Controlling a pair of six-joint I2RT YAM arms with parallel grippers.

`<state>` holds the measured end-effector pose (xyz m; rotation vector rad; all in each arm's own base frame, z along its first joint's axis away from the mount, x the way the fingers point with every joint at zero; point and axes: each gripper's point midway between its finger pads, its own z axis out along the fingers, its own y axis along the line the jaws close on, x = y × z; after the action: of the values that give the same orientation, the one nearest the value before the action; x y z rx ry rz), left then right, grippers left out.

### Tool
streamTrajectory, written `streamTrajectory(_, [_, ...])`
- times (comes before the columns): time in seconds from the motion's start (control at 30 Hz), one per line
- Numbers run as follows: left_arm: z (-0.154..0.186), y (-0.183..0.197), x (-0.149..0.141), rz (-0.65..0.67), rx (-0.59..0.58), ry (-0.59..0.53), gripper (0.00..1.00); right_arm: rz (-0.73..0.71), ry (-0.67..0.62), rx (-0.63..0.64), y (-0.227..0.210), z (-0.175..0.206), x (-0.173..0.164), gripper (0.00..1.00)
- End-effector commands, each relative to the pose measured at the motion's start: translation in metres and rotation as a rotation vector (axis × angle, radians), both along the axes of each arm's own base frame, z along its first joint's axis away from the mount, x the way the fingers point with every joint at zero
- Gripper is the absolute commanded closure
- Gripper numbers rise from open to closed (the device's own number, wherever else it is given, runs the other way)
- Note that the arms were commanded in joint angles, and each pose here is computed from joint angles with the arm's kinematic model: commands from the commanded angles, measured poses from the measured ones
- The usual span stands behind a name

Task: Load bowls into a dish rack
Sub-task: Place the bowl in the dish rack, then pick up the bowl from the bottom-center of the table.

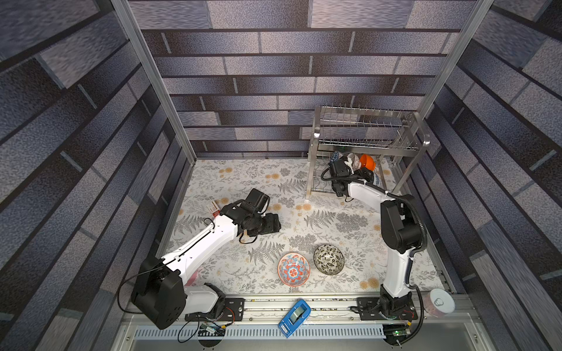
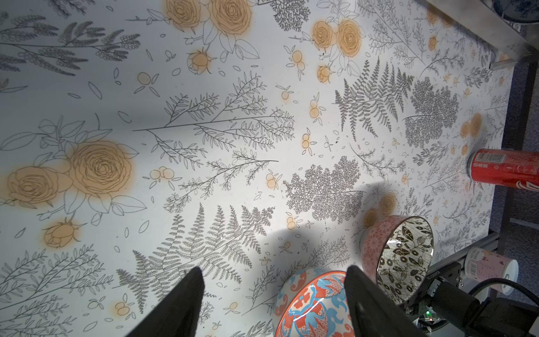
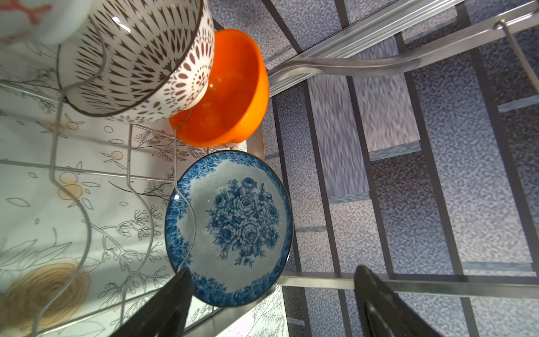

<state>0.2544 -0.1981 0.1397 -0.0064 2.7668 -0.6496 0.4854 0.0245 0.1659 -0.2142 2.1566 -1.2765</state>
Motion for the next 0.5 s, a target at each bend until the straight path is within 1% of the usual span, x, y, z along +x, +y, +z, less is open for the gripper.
streamTrajectory(0.0, [0.001,0.007,-0.004,0.008,0.007,-0.011,0.21,-0.001,-0.005,0.017,0.002,0.004,-0.011,0.12])
streamTrajectory(0.3, [0.001,0.007,-0.008,0.006,-0.006,-0.010,0.22,0.002,-0.018,0.055,0.008,0.011,-0.036,0.11])
streamTrajectory(0.47, [0.002,0.008,-0.011,0.013,-0.020,-0.010,0.23,-0.011,-0.031,0.071,0.006,0.015,-0.056,0.09])
